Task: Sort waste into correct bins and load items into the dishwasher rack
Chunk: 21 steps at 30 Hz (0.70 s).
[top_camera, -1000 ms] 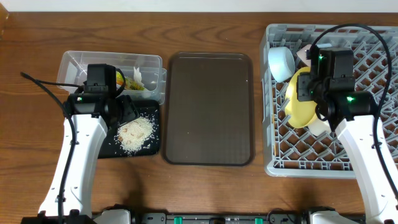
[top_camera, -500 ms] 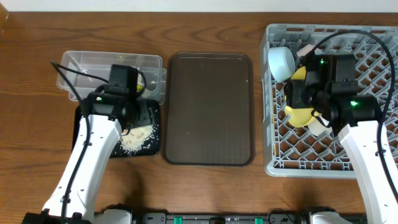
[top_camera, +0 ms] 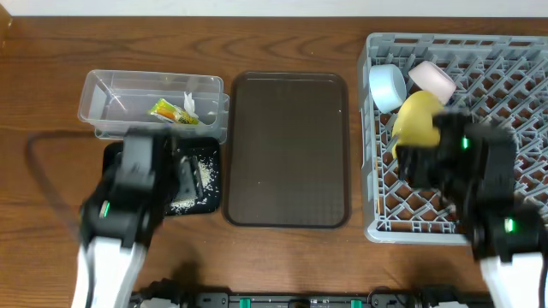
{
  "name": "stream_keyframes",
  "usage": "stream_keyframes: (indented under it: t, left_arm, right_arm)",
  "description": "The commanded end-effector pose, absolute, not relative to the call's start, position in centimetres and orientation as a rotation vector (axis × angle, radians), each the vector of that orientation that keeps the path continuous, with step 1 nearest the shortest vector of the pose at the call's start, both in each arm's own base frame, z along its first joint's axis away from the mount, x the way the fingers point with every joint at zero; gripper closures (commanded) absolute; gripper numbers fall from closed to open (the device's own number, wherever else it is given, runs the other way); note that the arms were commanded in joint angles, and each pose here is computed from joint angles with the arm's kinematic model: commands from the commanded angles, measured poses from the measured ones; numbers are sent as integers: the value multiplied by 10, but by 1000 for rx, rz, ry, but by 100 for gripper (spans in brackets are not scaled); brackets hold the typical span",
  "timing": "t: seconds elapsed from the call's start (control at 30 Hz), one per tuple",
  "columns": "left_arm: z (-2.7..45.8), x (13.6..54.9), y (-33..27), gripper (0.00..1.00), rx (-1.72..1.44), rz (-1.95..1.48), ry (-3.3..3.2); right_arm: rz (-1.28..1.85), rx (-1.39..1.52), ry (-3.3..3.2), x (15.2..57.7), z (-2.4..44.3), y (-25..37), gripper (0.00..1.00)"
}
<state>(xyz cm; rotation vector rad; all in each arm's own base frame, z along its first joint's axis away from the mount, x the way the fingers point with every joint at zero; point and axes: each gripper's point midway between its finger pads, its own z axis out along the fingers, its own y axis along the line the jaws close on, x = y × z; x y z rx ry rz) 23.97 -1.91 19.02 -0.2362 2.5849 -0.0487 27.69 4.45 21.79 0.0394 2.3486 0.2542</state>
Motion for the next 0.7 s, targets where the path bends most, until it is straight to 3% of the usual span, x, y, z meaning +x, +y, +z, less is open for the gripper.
stream_keyframes:
  t: [0.0, 0.27, 0.67]
  left_arm:
    - [199, 220, -16, 10, -253, -78, 2486]
    - [233, 200, -13, 9, -245, -131, 2292]
    - [235, 198, -13, 9, -244, -134, 2279]
  right_arm:
    - [247, 53, 2308, 254, 207, 41, 1]
    - [163, 90, 2239, 227, 199, 24, 1]
    - [151, 89, 2285, 220, 190, 23, 1]
